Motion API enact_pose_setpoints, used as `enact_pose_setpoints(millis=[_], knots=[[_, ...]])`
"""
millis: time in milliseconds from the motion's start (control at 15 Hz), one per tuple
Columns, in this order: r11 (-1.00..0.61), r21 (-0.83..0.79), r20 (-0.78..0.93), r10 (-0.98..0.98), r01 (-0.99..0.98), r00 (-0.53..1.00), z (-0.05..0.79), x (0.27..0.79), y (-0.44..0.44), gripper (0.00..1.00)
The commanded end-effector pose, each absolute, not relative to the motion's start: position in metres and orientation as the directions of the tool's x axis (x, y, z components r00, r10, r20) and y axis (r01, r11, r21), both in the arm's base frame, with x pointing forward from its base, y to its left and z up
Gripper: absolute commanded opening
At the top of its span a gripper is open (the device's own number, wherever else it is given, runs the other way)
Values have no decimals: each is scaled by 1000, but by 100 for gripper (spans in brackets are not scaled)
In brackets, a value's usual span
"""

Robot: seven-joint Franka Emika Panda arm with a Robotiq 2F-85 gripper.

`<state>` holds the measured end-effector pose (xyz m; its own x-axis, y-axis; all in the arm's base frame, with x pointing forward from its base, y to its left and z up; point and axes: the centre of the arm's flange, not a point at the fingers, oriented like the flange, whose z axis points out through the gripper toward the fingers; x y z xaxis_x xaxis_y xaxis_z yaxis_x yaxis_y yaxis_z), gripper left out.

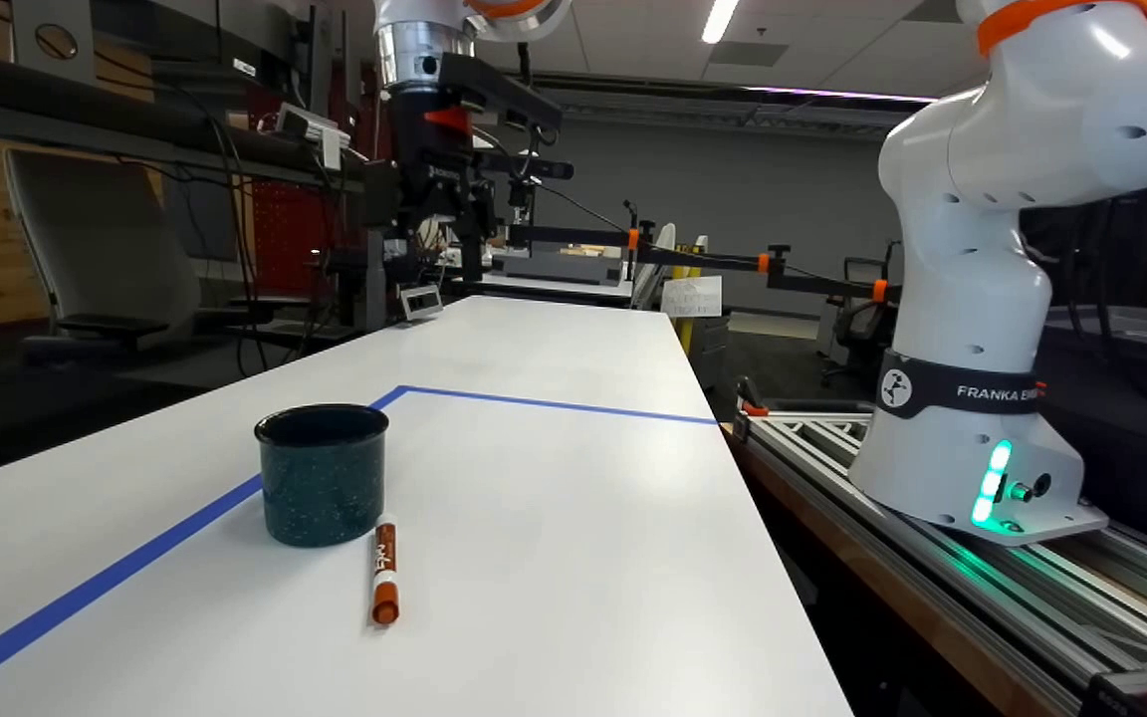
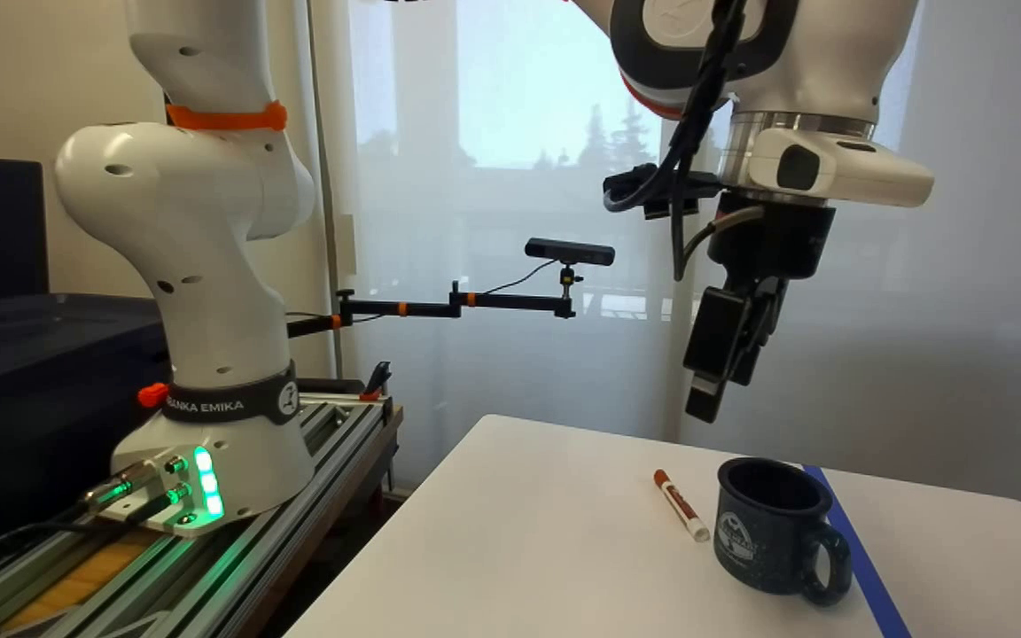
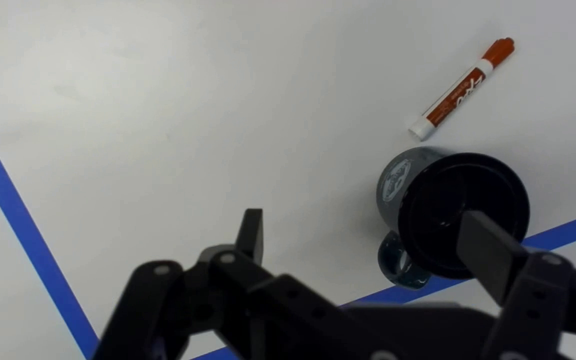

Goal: Remove the marker from the cup

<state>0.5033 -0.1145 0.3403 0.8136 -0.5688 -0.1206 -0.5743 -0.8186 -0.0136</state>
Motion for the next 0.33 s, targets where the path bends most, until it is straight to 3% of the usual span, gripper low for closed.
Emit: enact_pose_setpoints(millis=[0, 267], knots=[[-819, -14, -121, -569, -574, 814, 340, 503, -115, 100], [-819, -14, -122, -568, -574, 814, 340, 503, -115, 100]])
